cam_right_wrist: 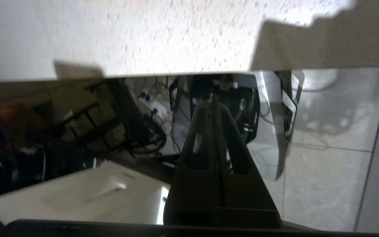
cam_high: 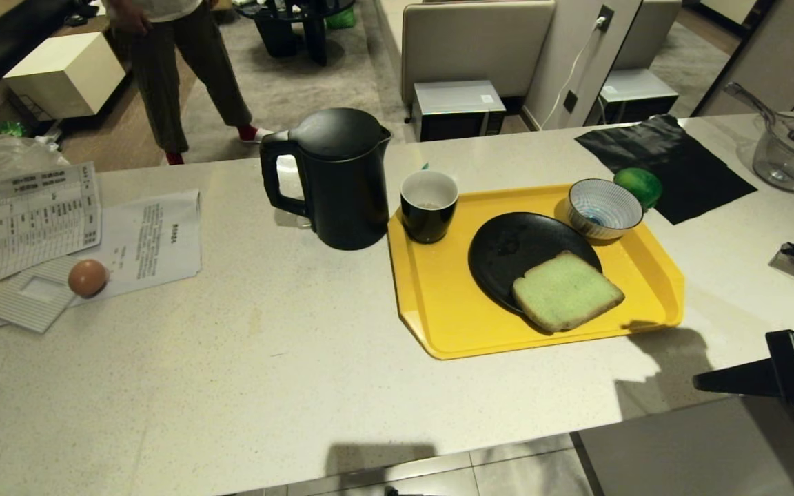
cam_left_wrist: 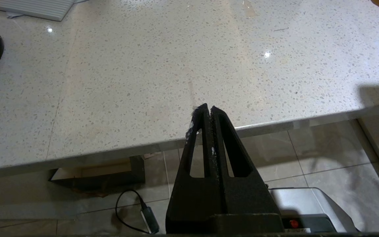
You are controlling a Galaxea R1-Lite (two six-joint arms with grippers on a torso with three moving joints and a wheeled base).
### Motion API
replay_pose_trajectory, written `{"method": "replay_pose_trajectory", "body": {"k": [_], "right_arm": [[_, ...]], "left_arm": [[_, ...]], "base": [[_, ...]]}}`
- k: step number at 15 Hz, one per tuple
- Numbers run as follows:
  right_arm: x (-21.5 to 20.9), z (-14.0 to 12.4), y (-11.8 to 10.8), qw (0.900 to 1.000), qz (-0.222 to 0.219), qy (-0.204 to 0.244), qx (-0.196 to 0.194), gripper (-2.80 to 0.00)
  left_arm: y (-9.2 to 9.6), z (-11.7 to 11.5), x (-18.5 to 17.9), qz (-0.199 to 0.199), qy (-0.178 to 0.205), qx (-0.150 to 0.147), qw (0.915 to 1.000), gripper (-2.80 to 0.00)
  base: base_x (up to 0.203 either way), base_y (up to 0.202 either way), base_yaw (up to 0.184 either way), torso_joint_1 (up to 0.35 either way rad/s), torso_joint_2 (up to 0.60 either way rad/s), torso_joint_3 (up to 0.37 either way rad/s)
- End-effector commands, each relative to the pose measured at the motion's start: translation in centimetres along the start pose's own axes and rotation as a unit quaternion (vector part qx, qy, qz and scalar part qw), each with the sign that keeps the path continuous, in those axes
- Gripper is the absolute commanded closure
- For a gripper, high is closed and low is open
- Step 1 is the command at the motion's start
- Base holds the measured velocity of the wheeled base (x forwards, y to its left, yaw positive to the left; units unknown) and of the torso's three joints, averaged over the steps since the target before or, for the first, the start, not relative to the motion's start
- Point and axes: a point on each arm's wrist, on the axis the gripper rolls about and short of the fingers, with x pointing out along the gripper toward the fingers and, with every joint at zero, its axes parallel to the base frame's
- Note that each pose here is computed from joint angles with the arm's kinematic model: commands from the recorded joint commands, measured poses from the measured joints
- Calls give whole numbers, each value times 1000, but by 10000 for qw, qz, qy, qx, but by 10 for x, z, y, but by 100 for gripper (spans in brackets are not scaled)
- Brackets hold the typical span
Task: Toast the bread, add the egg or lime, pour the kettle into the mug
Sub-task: Pick up the bread slice
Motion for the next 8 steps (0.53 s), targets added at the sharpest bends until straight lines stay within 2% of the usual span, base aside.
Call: {"method": "replay_pose_trajectory", "body": {"k": [1, 4, 5, 6, 8], "right_arm": [[13, 3, -5, 9994, 15, -107, 339, -280], [24, 8, -9, 9967, 188, -450, 656, -280], [31, 12, -11, 9934, 341, -548, 951, -280], [41, 16, -14, 9894, 499, -561, 1244, -280], [54, 17, -19, 9864, 659, -467, 1428, -280]], "left_arm": [[0, 0, 0, 2, 5, 0, 10000, 0], [0, 0, 0, 4, 5, 0, 10000, 0], [0, 0, 0, -2, 5, 0, 10000, 0], [0, 0, 0, 4, 5, 0, 10000, 0], [0, 0, 0, 4, 5, 4, 10000, 0]], "base": [[0, 0, 0, 0, 0, 0], [0, 0, 0, 0, 0, 0], [0, 0, 0, 0, 0, 0], [0, 0, 0, 0, 0, 0], [0, 0, 0, 0, 0, 0]]}}
